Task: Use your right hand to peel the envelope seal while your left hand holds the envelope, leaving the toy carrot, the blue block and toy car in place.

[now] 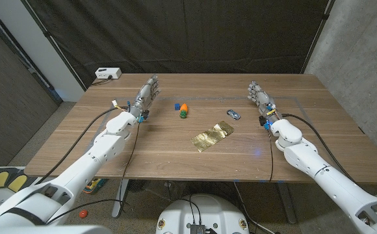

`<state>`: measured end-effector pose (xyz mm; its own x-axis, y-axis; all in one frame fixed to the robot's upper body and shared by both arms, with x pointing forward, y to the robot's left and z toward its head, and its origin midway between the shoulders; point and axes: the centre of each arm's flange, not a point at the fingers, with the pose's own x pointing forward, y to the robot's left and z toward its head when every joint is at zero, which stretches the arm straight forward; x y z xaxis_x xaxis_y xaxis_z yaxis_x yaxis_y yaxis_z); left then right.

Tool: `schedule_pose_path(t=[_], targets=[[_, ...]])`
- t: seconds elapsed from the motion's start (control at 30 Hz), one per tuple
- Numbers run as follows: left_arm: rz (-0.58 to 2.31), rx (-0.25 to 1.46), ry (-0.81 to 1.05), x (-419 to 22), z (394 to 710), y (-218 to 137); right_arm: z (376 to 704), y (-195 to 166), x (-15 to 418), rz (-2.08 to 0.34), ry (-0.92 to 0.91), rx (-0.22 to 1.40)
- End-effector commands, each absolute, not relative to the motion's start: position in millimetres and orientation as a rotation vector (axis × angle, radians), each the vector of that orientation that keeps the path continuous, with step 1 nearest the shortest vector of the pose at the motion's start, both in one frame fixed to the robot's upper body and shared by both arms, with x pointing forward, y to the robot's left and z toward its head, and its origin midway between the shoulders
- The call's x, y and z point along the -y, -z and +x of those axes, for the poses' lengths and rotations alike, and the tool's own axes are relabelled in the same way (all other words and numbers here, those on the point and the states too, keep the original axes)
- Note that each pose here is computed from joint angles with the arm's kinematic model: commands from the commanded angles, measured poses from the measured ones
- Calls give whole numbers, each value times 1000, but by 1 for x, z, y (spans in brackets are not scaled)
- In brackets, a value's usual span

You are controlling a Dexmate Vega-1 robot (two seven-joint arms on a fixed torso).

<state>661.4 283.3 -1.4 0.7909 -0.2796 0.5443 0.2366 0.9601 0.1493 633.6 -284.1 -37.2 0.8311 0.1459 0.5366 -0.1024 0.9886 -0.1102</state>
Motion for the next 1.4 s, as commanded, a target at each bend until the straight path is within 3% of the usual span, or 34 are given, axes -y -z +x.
schedule_pose_path(t=[0.03,1.4], targets=[[146,595,306,-280,662,-5,626,40,281,-125,-110,568],[938,726,447,-216,647,-117,591,60,270,-182,-49,621]])
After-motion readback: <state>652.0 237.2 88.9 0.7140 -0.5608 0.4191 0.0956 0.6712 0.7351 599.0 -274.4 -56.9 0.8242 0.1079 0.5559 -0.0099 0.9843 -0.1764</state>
